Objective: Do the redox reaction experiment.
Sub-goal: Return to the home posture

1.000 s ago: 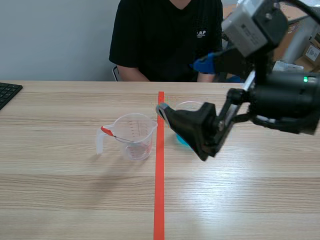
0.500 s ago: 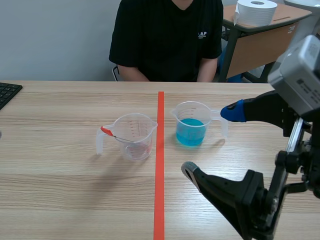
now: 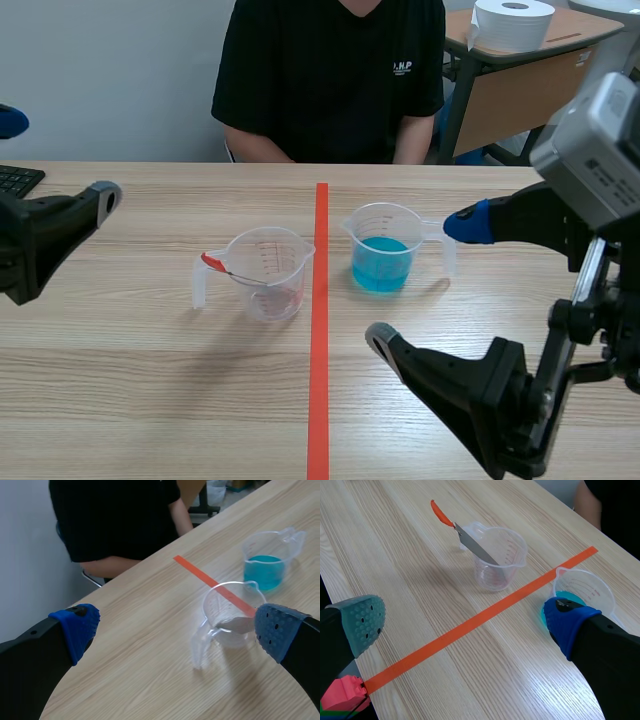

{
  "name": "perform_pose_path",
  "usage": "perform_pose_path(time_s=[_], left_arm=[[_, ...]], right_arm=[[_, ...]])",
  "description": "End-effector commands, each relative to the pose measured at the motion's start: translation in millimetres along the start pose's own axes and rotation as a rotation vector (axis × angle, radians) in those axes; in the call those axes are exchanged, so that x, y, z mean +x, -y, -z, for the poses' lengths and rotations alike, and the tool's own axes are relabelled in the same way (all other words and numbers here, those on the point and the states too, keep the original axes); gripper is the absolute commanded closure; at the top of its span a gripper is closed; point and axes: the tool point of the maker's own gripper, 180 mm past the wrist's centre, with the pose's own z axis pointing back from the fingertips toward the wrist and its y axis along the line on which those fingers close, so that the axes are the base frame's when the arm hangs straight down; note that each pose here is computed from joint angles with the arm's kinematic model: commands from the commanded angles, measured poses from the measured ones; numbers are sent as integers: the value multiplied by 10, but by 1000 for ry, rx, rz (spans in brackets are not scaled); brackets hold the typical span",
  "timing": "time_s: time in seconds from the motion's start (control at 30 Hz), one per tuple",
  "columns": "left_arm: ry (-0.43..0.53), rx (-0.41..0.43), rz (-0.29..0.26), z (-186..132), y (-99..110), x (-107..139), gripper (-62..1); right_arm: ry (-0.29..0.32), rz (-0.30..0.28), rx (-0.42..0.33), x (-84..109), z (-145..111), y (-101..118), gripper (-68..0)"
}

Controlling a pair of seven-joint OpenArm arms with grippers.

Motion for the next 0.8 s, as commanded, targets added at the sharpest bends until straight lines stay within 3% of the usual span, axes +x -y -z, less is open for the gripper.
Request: perform_pose_path(time_s=[0.0, 0.37, 0.77], left_arm=[[27, 8, -13, 15, 1, 51, -623], [71, -11, -51, 108, 170, 89, -623], [54, 24, -81, 110, 119, -29, -623]], right_arm=[[28, -19, -1, 98, 4, 36, -667], [2, -19, -1, 51, 5, 36, -667], [-2, -19, -1, 45, 5, 36, -667]])
